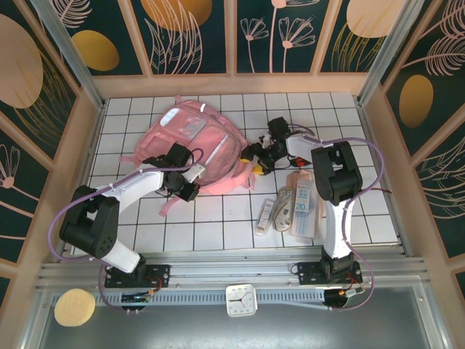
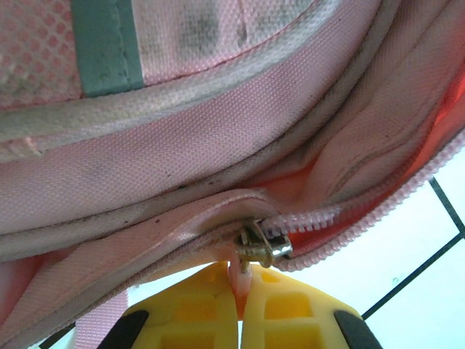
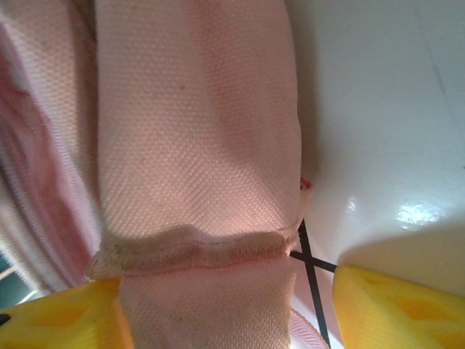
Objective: Pack the student bag
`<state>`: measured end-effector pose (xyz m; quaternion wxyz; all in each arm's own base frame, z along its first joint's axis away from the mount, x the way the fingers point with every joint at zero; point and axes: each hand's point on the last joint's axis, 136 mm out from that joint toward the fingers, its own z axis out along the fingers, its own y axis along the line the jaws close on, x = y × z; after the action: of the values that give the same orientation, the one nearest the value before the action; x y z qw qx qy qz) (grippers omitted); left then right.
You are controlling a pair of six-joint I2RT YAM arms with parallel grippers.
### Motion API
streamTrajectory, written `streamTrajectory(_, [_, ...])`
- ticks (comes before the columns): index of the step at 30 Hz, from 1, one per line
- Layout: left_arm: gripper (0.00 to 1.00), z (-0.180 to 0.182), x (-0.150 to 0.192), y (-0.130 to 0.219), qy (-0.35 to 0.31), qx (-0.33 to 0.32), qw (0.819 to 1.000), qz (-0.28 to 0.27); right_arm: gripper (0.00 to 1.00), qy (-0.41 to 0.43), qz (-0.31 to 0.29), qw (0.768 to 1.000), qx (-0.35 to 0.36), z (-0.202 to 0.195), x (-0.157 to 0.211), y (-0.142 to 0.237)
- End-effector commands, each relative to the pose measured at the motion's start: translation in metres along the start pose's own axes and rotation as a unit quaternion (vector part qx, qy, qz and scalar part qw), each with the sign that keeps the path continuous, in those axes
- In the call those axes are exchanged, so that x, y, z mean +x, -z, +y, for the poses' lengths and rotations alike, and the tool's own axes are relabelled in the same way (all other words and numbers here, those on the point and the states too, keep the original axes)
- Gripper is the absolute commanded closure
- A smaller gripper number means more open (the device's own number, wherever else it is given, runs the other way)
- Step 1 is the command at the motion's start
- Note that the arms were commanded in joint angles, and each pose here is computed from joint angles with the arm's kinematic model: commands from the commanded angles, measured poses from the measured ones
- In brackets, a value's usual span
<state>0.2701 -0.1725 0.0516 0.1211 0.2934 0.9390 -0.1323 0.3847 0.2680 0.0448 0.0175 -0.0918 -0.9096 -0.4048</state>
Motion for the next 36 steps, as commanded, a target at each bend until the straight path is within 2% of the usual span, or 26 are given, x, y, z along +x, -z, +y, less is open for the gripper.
streamTrajectory(1, [0.99,-0.002,-0.003,-0.001,-0.002,0.003,1.000,-0.005,0.31,0.021,-0.017,0.994,-0.103,0.050,-0.004,0.022])
streamTrajectory(4, [0.99,-0.002,-0.003,-0.001,-0.002,0.004,1.000,-0.005,0.31,0.025,-0.007,0.996,-0.084,0.048,-0.006,0.013])
streamTrajectory(6, [0.99,-0.004,-0.005,0.001,0.000,0.010,1.000,-0.008,0.39,0.039,-0.001,0.997,-0.070,0.055,-0.009,0.002])
streamTrajectory(7, [0.99,-0.006,-0.008,0.002,0.004,0.015,1.000,-0.010,0.46,0.045,0.001,0.997,-0.067,0.060,-0.010,-0.002])
streamTrajectory(9, [0.99,-0.013,-0.012,0.003,0.019,0.034,0.999,-0.012,1.00,0.057,-0.002,0.996,-0.063,0.071,-0.009,-0.008])
streamTrajectory(15, [0.99,-0.041,-0.053,0.030,0.076,0.116,0.989,-0.060,1.00,0.069,-0.094,0.992,-0.056,0.082,-0.010,0.013])
streamTrajectory(18, [0.97,-0.051,-0.074,0.042,0.113,0.150,0.979,-0.080,1.00,0.078,-0.117,0.989,-0.053,0.084,-0.007,0.015])
streamTrajectory(22, [0.96,-0.061,-0.100,0.041,0.172,0.187,0.963,-0.093,1.00,0.094,-0.130,0.985,-0.068,0.097,-0.001,0.010])
streamTrajectory(28, [0.94,-0.098,-0.122,0.025,0.142,0.227,0.961,-0.065,1.00,0.109,-0.115,0.985,-0.072,0.112,0.004,-0.008])
streamTrajectory(29, [0.90,-0.102,-0.125,0.024,0.138,0.229,0.962,-0.064,1.00,0.109,-0.112,0.985,-0.069,0.112,0.004,-0.009])
streamTrajectory(30, [0.80,-0.101,-0.126,0.024,0.137,0.225,0.963,-0.064,1.00,0.106,-0.111,0.986,-0.064,0.109,0.005,-0.009])
streamTrajectory(31, [0.58,-0.098,-0.127,0.024,0.134,0.214,0.965,-0.068,1.00,0.098,-0.111,0.987,-0.054,0.103,0.004,-0.008])
streamTrajectory(32, [0.40,-0.095,-0.127,0.025,0.128,0.203,0.968,-0.069,0.95,0.082,-0.113,0.990,-0.035,0.091,0.000,-0.003])
streamTrajectory(33, [0.31,-0.093,-0.124,0.026,0.124,0.193,0.971,-0.066,0.86,0.070,-0.117,0.991,-0.014,0.078,-0.005,0.004])
streamTrajectory(34, [0.08,-0.089,-0.122,0.027,0.118,0.179,0.975,-0.063,0.76,0.060,-0.124,0.990,0.011,0.065,-0.009,0.013])
streamTrajectory(35, [0.01,-0.085,-0.118,0.028,0.112,0.165,0.978,-0.058,0.69,0.060,-0.132,0.989,0.043,0.054,-0.012,0.024])
streamTrajectory(36, [0.01,-0.081,-0.116,0.030,0.111,0.153,0.980,-0.057,0.64,0.063,-0.135,0.986,0.077,0.044,-0.014,0.034])
